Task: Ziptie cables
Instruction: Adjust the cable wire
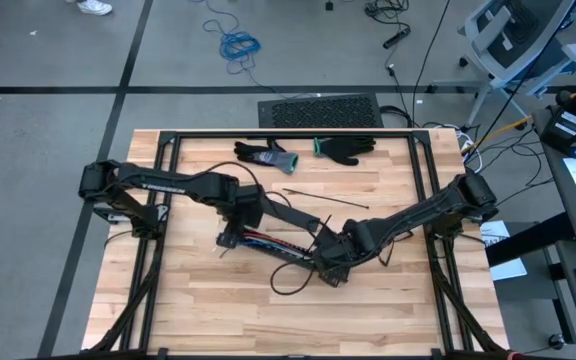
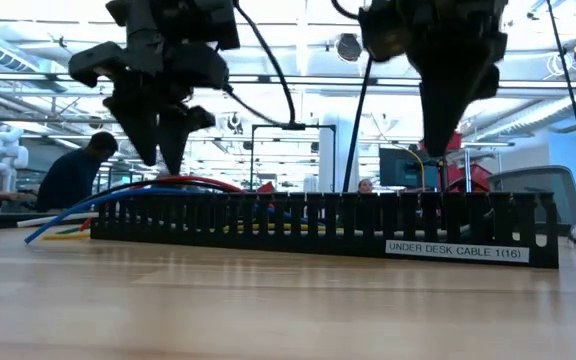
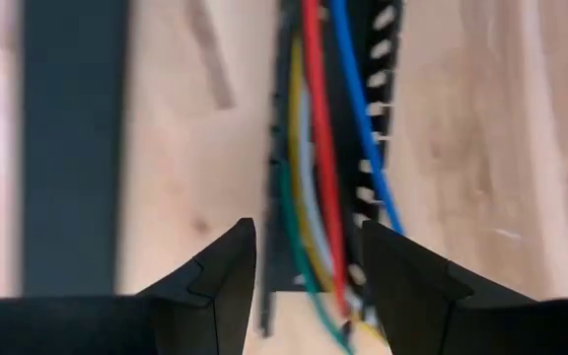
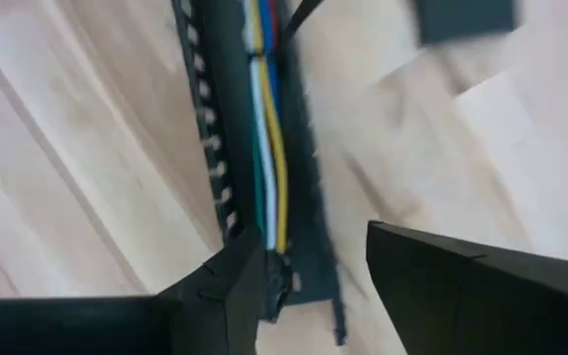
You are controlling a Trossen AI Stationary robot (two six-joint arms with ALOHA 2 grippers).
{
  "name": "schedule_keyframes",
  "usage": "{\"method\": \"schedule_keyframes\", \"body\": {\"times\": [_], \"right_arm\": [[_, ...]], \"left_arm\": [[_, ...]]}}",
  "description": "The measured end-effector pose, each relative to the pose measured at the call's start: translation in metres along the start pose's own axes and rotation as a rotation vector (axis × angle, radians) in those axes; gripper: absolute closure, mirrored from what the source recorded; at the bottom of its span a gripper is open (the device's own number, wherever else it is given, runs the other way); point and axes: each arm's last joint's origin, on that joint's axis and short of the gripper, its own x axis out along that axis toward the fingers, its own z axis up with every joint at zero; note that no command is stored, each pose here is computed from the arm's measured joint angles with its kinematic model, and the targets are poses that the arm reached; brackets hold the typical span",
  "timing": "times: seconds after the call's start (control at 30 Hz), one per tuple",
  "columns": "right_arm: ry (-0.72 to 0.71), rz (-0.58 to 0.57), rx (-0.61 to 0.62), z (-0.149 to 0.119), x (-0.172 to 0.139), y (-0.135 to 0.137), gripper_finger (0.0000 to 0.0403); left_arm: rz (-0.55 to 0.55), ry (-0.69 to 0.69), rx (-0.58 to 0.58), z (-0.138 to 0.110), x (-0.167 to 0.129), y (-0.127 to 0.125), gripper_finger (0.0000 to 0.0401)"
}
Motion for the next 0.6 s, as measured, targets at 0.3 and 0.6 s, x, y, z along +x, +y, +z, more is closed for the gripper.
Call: {"method": "schedule_keyframes", "body": {"times": [0.3, 0.6], "right_arm": [[-0.133, -0.072, 0.099, 0.007, -0.012, -0.010, 0.0239], [-0.141, -0.110, 0.131, 0.006, -0.011, -0.013, 0.0299]], "left_arm": [[0.041, -0.155, 0.122, 0.010, -0.030, -0.005, 0.0222], [0.095, -0.112, 0.138, 0.023, 0.004, 0.004, 0.0389]]}}
